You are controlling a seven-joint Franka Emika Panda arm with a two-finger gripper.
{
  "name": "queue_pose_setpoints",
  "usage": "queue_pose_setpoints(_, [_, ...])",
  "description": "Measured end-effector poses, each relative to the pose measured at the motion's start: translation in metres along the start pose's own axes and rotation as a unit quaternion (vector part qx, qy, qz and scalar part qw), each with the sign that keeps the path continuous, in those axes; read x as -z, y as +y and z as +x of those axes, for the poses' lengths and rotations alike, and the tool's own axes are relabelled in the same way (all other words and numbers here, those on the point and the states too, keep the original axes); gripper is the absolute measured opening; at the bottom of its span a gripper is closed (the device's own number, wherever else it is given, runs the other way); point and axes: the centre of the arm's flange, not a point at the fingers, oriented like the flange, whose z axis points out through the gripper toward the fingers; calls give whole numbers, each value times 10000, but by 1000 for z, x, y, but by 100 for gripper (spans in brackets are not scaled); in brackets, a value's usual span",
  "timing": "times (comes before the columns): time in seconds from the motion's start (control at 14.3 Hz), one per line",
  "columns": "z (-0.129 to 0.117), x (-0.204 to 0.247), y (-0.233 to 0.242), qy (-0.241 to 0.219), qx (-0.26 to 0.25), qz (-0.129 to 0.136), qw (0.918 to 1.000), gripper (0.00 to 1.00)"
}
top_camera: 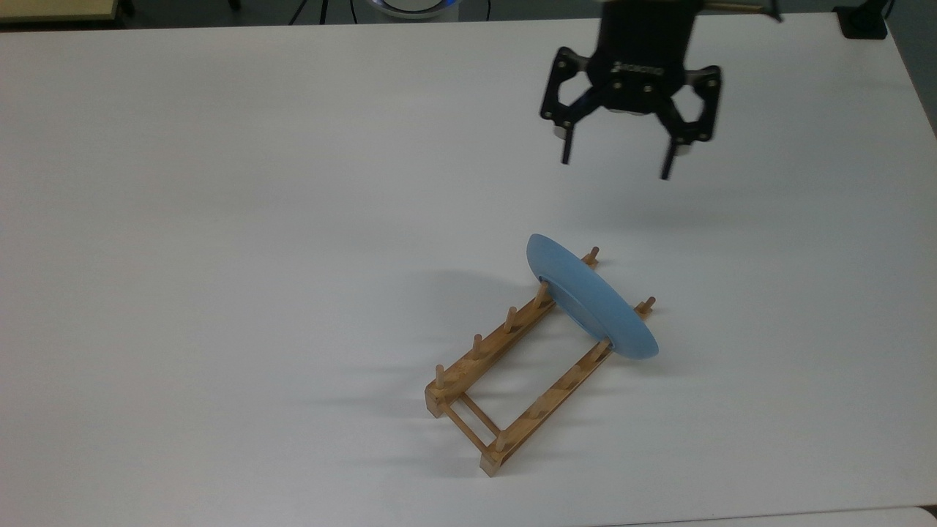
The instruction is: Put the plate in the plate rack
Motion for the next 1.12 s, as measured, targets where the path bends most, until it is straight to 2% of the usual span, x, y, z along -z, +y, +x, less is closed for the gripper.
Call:
queue_pose_setpoints(0.21, [-6, -4, 47, -1078, 346, -39, 9936, 100])
queue_pose_setpoints(0.35, [-2, 10, 96, -1762, 752, 18, 9815, 100])
queue_pose_setpoints(0.49, [1, 25, 144, -2183, 886, 2, 9719, 100])
queue_pose_setpoints(0.56, [-1, 28, 168, -2327, 867, -37, 9687, 100])
queue_pose_setpoints(0.84, [-12, 10, 202, -2558, 981, -67, 9617, 100])
queue_pose_setpoints(1.12, [-8, -1, 235, -2632, 741, -146, 9618, 100])
